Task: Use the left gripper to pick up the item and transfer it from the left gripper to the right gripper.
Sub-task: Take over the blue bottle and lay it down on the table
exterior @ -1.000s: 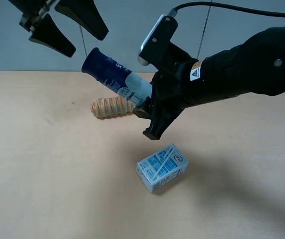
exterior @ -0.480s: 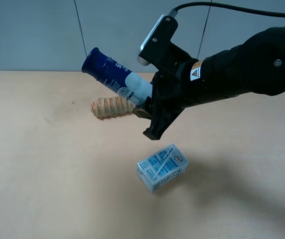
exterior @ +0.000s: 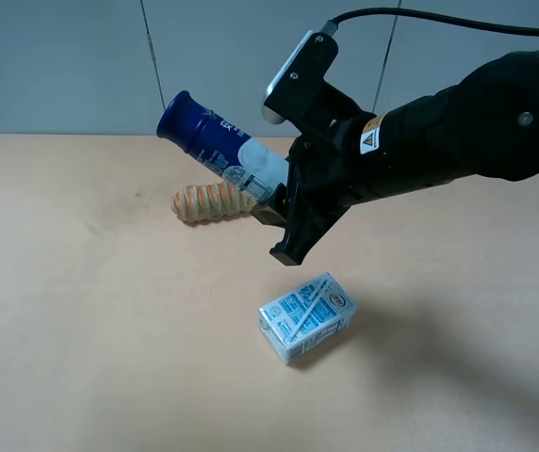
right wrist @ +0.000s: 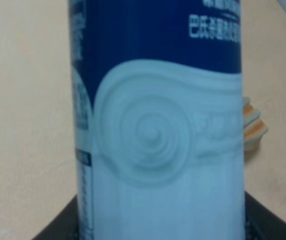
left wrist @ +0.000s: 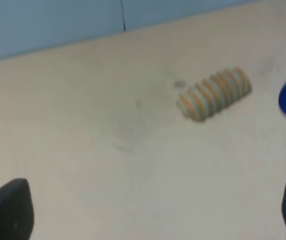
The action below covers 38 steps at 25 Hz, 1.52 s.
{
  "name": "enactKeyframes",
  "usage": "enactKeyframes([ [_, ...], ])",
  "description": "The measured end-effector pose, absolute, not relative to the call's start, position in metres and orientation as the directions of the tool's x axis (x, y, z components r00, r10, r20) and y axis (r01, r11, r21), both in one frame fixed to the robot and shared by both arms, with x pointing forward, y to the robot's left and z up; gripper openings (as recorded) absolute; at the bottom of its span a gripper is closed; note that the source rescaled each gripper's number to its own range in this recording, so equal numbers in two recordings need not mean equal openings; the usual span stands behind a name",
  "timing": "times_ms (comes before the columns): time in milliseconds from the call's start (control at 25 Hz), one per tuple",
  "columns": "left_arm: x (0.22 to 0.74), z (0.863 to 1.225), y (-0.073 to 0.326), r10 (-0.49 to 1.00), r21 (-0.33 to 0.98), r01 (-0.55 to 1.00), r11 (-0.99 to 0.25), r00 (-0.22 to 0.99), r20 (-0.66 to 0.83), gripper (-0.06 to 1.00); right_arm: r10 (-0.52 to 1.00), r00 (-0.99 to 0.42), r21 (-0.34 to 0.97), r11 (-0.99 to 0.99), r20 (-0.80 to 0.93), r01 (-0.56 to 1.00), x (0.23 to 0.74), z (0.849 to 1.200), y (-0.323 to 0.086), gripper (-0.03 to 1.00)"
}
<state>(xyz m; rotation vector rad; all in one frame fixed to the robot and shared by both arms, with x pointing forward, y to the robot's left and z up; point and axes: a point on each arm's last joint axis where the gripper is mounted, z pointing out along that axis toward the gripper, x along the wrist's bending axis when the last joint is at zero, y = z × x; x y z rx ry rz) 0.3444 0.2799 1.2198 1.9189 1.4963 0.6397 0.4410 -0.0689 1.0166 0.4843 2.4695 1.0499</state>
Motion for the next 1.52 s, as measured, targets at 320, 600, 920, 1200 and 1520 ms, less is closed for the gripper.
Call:
enactKeyframes([
  [320,0.288,1.144,0.288,0.970,0.673,0.718,-0.177,0.241,-0.002,1.00,0.474,-0.853,0.741,0.649,-0.219,0.170,0.441,1.016,-0.069,0.09],
  [600,0.250,1.099,0.293,0.971,0.710,0.682,-0.172,0.240,0.004,1.00,0.476,-0.852,0.742,0.648,-0.217,0.173,0.441,1.016,-0.069,0.09],
  [920,0.216,1.068,0.298,0.973,0.801,0.580,-0.151,0.231,0.016,0.97,0.476,-0.852,0.742,0.648,-0.216,0.174,0.441,1.016,-0.069,0.09],
  [1200,0.217,1.046,0.306,0.993,0.787,0.613,-0.067,0.114,-0.004,0.97,0.476,-0.852,0.742,0.648,-0.216,0.174,0.441,1.016,-0.069,0.09],
  [1520,0.226,1.039,0.305,0.992,0.808,0.583,-0.086,0.126,0.014,0.96,0.476,-0.852,0.742,0.648,-0.216,0.174,0.441,1.016,-0.069,0.09],
])
